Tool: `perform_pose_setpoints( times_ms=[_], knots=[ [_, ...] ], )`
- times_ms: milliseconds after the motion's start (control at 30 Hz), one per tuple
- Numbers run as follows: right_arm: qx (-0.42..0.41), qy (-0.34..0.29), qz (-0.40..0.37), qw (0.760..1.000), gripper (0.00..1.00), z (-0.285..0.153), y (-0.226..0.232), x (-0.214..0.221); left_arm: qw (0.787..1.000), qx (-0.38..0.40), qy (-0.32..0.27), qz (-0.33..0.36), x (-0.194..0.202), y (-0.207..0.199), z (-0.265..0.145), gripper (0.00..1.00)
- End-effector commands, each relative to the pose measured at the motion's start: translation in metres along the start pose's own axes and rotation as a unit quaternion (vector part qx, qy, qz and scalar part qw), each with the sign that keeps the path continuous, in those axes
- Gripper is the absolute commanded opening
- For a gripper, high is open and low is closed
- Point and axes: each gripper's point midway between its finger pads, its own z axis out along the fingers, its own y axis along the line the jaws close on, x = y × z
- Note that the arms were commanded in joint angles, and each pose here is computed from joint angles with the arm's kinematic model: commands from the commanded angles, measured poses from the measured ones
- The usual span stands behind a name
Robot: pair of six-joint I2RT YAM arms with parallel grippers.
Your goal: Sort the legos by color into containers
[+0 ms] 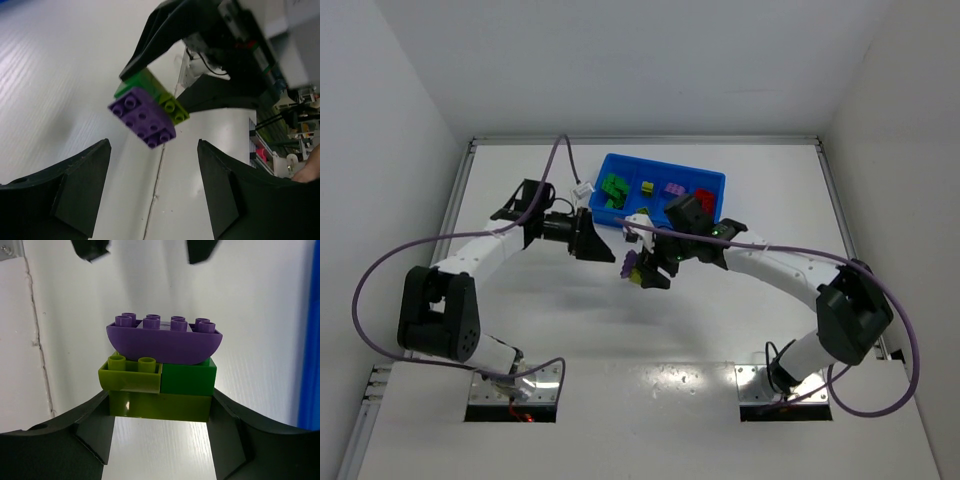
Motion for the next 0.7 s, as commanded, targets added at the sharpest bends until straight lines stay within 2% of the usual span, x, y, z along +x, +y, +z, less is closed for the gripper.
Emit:
perform_pose_setpoints(
  times_ms=[0,200,600,667],
  knots=[
    [-0.009,-0.037,-0.042,0.998,0.23,-0.002,-0.001,-0.037,0.999,0.034,-0.004,0.026,-0.024,-0.020,0.005,0.76],
    [-0.010,-0.035,-0.056,0.998,0.23,0.003,0.002,-0.046,0.999,0.026,0.020,0.022,-0.018,-0.014,0.023,0.76],
    [0.007,-0.027,-0.056,0.998,0.22,0.001,-0.004,-0.045,0.999,0.001,0.028,0.021,-0.019,-0.002,0.030,0.75],
    [0.007,-0.027,-0.056,0.998,0.22,0.001,-0.004,-0.045,0.999,0.004,0.032,0.022,-0.017,-0.004,0.032,0.72]
  ],
)
